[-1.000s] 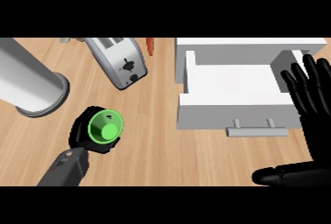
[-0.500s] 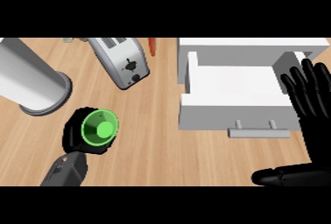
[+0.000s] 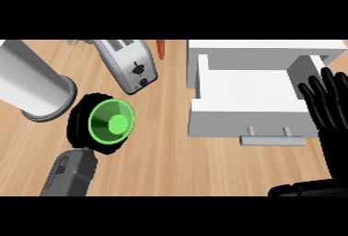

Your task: Pick up the cup, place it into the drawer and close the drawer

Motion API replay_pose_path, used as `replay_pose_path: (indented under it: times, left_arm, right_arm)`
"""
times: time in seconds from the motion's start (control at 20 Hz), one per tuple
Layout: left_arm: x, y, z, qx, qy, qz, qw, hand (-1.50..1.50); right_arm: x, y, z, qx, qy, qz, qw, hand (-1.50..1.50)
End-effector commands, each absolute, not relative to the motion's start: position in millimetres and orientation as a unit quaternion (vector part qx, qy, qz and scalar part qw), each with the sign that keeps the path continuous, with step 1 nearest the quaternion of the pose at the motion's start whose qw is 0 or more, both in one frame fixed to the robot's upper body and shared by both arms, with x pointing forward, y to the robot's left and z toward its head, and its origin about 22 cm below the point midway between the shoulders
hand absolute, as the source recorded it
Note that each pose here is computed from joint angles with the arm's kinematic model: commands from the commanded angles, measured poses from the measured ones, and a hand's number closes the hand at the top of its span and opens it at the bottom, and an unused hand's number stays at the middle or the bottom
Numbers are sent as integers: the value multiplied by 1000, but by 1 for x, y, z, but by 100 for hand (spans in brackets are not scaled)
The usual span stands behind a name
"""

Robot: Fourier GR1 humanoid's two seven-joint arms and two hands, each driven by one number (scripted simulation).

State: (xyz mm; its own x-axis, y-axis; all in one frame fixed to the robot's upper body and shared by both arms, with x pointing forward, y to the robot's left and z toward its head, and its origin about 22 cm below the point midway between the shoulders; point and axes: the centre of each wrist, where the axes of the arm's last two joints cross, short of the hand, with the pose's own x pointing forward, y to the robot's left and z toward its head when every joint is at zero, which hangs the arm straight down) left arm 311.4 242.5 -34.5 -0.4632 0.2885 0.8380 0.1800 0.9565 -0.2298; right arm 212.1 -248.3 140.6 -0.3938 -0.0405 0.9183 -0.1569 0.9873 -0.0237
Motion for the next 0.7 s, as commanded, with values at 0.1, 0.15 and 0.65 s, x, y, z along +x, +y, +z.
replay_pose_path:
  times: [0.1, 0.15, 0.65]
  left_arm:
    - [318, 205, 42, -172, -854, 46, 490, 150]
    - [321, 205, 52, -166, -856, 53, 487, 150]
    - [349, 142, 144, -156, -866, 20, 475, 150]
  right_arm:
    - [235, -259, 149, 59, -834, 56, 545, -150]
    - [207, -252, 139, 54, -832, 63, 549, -150]
    - [220, -236, 137, 52, -836, 54, 543, -150]
